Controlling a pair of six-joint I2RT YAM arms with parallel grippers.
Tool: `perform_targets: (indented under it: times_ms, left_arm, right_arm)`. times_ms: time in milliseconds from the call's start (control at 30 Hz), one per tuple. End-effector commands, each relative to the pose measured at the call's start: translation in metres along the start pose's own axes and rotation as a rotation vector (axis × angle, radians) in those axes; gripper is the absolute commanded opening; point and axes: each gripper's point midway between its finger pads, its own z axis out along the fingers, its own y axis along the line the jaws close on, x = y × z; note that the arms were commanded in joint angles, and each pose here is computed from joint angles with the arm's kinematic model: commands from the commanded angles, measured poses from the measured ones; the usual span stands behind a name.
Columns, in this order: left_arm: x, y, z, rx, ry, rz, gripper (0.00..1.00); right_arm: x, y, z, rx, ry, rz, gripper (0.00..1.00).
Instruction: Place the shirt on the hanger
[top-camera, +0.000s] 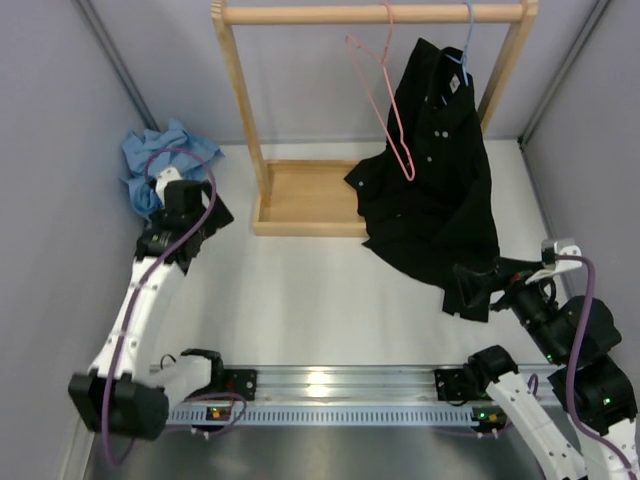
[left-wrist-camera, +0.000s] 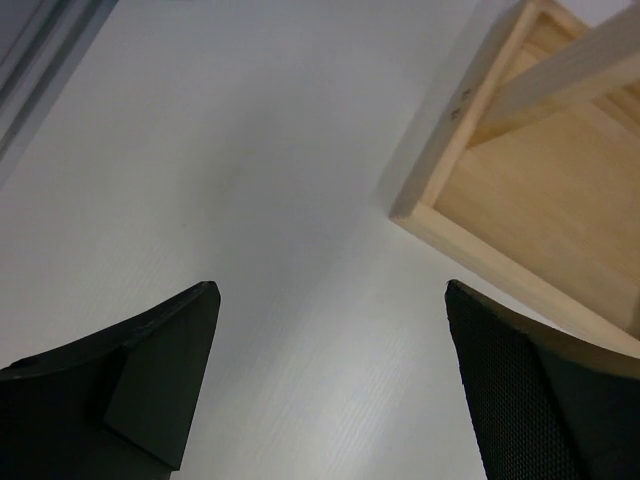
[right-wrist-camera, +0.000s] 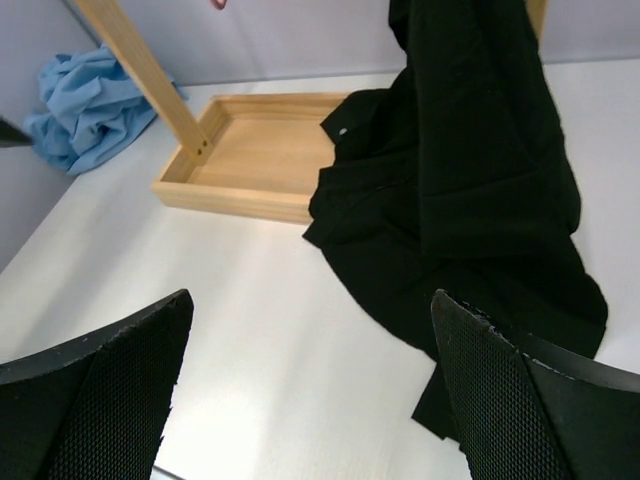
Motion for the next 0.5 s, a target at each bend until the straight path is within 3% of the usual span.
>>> perform_targets:
  times_ms: [0, 33, 133, 167, 200, 267, 300, 333, 400, 467]
  left_arm:
    - [-0.056, -0.008, 0.061, -0.125, -0.121, -0.021, 0.98]
    - [-0.091, -0.004, 0.07, -0.16, -0.177, -0.048, 0.98]
    - [-0.111, 0.019, 0.144, -0.202, -0.107, -0.047, 0.98]
    - [-0.144, 0.012, 0.153, -0.175, -0.164, -0.046, 0.98]
    - [-0.153, 0.013, 0.169, -0.167, -0.172, -0.026, 0.98]
    - [-0.146, 0.017, 0.222, -0.185, -0.137, 0.085, 0.98]
    - [-0.174, 0.005, 0.228, -0.164, -0.19, 0.109, 0.98]
    - [-0.155, 0.013, 0.264, -0.194, -0.136, 0.15, 0.98]
    - [-0.176, 0.019, 0.277, -0.256, -0.184, 0.201, 0.98]
    - [-0.162, 0.033, 0.307, -0.316, -0.151, 0.249, 0.98]
  right_arm:
    - [-0.013, 0.022, 0.003, -0.112, -0.056, 0.042, 0.99]
    - [-0.012, 0.024, 0.003, -0.124, -0.057, 0.046, 0.99]
    - [-0.005, 0.028, 0.004, -0.158, -0.051, 0.05, 0.99]
    - [-0.001, 0.028, 0.006, -0.161, -0.042, 0.052, 0.99]
    - [0.001, 0.029, 0.006, -0.166, -0.041, 0.053, 1.0]
    - [0.007, 0.03, 0.01, -0.182, -0.039, 0.06, 1.0]
    - [0.009, 0.031, 0.011, -0.187, -0.036, 0.061, 1.0]
    - [0.012, 0.033, 0.013, -0.201, -0.028, 0.065, 1.0]
    - [0.015, 0.036, 0.016, -0.217, -0.013, 0.064, 0.99]
    - [0.019, 0.039, 0.018, -0.236, 0.008, 0.058, 0.99]
